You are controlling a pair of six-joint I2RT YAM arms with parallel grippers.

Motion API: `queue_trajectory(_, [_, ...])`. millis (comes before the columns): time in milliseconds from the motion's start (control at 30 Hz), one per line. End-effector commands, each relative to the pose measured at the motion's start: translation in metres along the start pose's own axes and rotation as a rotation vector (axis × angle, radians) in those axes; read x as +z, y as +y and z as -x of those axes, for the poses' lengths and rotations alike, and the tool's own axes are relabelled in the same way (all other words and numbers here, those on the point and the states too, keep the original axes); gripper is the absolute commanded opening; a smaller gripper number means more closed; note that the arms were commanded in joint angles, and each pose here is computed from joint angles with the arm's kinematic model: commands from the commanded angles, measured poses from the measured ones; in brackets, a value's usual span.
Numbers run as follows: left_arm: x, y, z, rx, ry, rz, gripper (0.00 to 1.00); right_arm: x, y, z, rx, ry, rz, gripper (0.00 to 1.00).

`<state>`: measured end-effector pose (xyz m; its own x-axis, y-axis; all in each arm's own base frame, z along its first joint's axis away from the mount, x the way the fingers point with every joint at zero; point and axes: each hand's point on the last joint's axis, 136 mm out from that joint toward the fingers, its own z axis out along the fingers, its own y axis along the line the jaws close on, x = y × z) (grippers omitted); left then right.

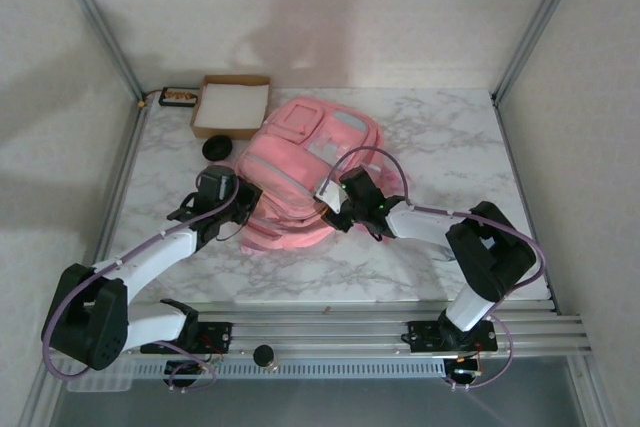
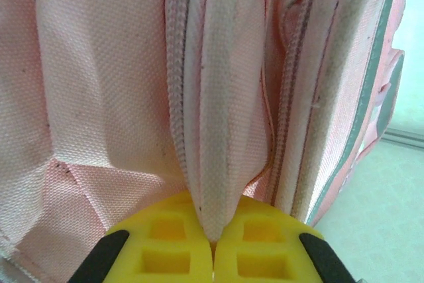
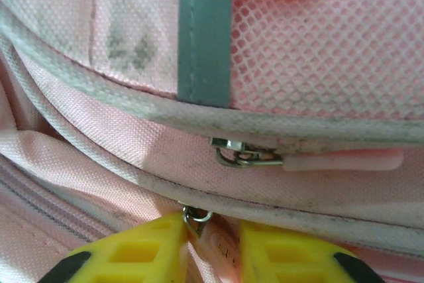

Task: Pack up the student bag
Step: Zip the student bag at the center of the table.

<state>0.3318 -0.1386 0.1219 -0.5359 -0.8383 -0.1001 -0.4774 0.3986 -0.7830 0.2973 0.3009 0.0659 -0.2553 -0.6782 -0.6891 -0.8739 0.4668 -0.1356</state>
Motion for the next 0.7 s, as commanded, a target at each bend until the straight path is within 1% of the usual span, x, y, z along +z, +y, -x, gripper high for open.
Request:
queue_trajectory(0, [-0.016, -0.052, 0.022, -0.011, -0.084, -0.157, 0.00, -0.014, -0.015, 0.018, -0.043, -0.078, -0.095, 0.18])
queue_trajectory(67, [-0.016, -0.051, 0.023, -0.010, -0.086, -0.153, 0.00, -0.025, -0.019, 0.023, -0.033, -0.111, -0.111, 0.15])
queue_trajectory(100, [-0.016, -0.051, 0.023, -0.007, -0.086, -0.154, 0.00, -0.030, -0.021, 0.025, -0.024, -0.124, -0.117, 0.11])
queue_trajectory(133, [-0.016, -0.050, 0.023, -0.007, -0.088, -0.150, 0.00, -0.034, -0.025, 0.025, -0.011, -0.132, -0.127, 0.05])
queue_trajectory(167, [-0.017, -0.050, 0.024, -0.009, -0.091, -0.149, 0.00, -0.037, -0.028, 0.024, 0.004, -0.137, -0.137, 0.02])
queue_trajectory(267, [-0.018, -0.050, 0.026, -0.012, -0.094, -0.153, 0.00, -0.044, -0.042, 0.016, 0.056, -0.140, -0.156, 0.00])
queue_trajectory(500, [-0.021, -0.051, 0.033, -0.009, -0.109, -0.147, 0.00, -0.057, -0.055, 0.012, 0.131, -0.157, -0.180, 0.00])
queue_trajectory(567, [-0.022, -0.052, 0.035, -0.009, -0.109, -0.152, 0.00, -0.063, -0.064, 0.010, 0.176, -0.182, -0.206, 0.00])
queue_trajectory(667, [-0.024, -0.050, 0.035, 0.007, -0.107, -0.141, 0.00, -0.067, -0.087, 0.004, 0.260, -0.176, -0.262, 0.00])
